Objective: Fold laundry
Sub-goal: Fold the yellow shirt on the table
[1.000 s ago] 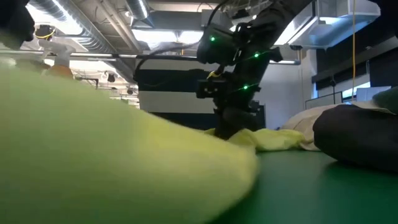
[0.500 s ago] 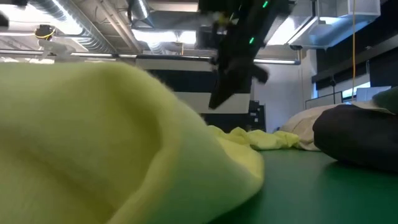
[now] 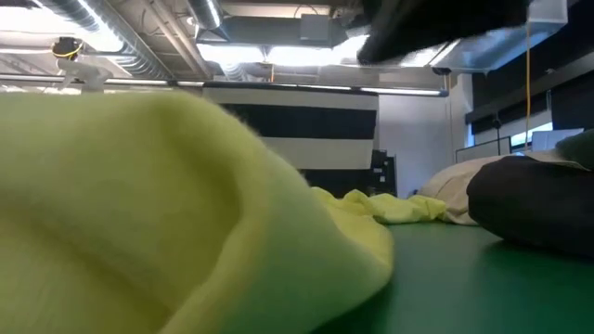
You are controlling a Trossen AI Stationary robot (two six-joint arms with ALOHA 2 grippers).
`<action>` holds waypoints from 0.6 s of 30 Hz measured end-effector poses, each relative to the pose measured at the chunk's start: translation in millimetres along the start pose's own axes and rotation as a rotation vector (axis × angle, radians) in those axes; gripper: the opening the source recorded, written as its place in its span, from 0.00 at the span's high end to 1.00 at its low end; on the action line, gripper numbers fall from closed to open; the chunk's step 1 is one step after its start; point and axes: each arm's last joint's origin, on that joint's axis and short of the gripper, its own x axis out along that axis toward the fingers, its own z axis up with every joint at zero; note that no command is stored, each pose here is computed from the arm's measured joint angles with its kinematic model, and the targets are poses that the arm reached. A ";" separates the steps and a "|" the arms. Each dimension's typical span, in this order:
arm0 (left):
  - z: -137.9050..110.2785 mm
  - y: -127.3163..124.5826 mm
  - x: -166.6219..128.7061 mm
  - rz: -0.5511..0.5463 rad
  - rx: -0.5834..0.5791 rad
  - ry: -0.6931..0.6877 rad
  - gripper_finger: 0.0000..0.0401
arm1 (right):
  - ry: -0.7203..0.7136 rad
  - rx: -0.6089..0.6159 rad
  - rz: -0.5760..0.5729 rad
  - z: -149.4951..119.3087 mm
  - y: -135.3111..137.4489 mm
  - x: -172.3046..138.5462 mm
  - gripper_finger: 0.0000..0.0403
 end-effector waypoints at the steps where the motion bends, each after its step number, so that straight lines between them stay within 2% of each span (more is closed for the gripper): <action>1: -1.1 -2.5 4.4 0.004 0.005 0.000 0.76 | -0.043 -0.001 0.000 2.7 6.1 -0.4 0.99; 7: 3.4 -17.0 30.5 -0.039 0.079 -0.020 0.76 | -0.141 -0.046 0.025 11.0 32.4 0.7 0.90; 12: 17.7 -28.8 49.4 -0.119 0.151 -0.092 0.76 | -0.144 -0.067 0.053 8.1 51.1 14.7 0.72; 18: 29.2 -34.0 71.6 -0.148 0.251 -0.126 0.76 | -0.140 -0.079 0.022 6.7 61.0 20.3 0.52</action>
